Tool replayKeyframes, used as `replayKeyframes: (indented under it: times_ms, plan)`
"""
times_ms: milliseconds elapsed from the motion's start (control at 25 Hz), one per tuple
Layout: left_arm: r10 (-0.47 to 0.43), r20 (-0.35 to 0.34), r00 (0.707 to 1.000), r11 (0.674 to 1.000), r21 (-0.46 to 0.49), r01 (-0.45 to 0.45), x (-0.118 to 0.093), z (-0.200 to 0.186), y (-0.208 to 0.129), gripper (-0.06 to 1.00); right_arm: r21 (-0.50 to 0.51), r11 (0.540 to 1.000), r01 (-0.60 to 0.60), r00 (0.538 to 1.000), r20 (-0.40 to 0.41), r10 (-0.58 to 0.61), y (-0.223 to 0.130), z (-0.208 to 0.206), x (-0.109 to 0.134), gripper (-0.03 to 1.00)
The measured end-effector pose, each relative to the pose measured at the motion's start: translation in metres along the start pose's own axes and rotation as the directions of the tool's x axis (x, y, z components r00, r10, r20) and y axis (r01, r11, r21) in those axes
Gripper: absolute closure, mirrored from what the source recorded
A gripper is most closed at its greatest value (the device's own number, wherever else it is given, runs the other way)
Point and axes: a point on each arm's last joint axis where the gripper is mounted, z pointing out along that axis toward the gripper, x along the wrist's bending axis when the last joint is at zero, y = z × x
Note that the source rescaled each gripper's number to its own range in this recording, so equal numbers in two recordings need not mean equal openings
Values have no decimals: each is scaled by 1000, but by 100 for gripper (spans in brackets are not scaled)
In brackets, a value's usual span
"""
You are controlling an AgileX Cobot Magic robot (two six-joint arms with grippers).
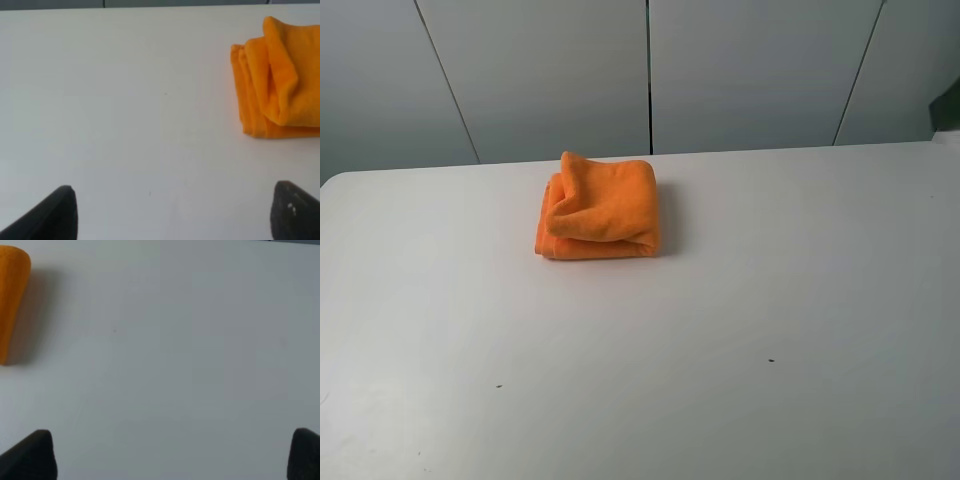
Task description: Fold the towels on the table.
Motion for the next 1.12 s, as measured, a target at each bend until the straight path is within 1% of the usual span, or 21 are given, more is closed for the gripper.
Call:
replayKeyframes:
  times_ms: [120,200,320,480,560,640,680,840,1040,1120]
  plan:
    - [9,7,1000,995,-102,-9,-1,-37,-24,-4,-45,999,-8,1000,4,8,-38,-30,-5,-3]
    - [16,11,1000,988,-153,-14,-2,-57,-39,-4,-80,997,-11,1000,4,12,-61,-47,-8,-3]
    - [24,15,1000,982,-188,-21,-2,-79,-61,-4,-168,986,-7,1000,-14,5,-91,-67,-10,-3]
    - [43,-18,999,971,-235,-46,1,-101,-84,-4,-323,946,19,998,-53,-38,-122,-92,-10,-3]
    - [49,-34,998,965,-258,-56,2,-109,-94,-4,-402,914,50,996,-53,-78,-136,-103,-10,-3]
    - [50,-39,998,960,-274,-59,2,-114,-102,-4,-445,892,71,993,-53,-105,-144,-109,-10,-3]
    - [51,-39,998,956,-286,-59,2,-116,-106,-4,-452,888,81,992,-50,-116,-147,-110,-10,-3]
    - [51,-40,998,958,-279,-60,4,-105,-123,-4,-394,914,95,991,-53,-126,-152,-102,-9,-3]
    - [55,-66,996,976,-206,-68,8,-83,-135,-4,-353,931,90,988,-88,-129,-155,-80,-5,-3]
    - [56,-68,996,979,-191,-68,9,-78,-138,-4,-329,938,106,985,-96,-145,-158,-67,-3,-3]
